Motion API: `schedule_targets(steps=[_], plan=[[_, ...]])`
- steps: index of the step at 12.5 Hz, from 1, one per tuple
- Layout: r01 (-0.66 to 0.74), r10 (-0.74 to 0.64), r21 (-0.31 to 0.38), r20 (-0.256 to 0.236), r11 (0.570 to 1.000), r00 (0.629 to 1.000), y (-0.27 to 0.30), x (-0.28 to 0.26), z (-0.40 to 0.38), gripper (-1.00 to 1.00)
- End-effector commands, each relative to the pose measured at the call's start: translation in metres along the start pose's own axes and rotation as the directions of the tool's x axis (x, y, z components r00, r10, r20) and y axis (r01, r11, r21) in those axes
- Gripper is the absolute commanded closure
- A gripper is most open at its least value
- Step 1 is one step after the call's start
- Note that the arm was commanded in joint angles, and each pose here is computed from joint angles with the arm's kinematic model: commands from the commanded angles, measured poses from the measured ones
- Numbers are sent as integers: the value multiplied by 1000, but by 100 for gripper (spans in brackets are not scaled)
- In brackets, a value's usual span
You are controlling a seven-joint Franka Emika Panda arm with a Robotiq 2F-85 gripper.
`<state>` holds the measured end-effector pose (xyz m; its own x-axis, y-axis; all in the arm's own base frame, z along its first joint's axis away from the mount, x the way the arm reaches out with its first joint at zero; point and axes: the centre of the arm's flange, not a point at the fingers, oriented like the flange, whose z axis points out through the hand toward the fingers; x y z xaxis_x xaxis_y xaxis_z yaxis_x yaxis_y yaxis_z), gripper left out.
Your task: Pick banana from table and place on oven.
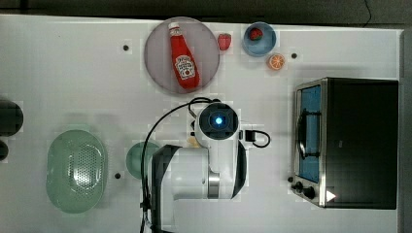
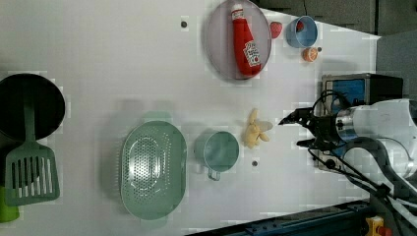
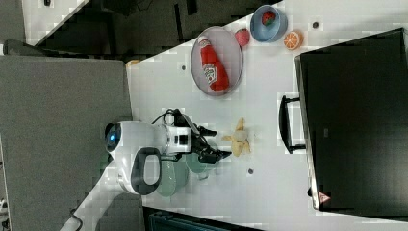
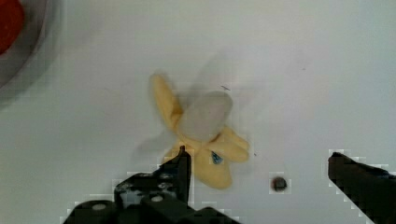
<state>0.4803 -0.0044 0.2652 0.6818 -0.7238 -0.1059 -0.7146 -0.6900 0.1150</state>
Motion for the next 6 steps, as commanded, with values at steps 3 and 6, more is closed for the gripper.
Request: schedule_targets(steps=[3,6], plan=[[69,-67,35,-42,997,997,-23,-8,43,-100],[95,-94,34,-30,995,995,-31,-19,83,-100]])
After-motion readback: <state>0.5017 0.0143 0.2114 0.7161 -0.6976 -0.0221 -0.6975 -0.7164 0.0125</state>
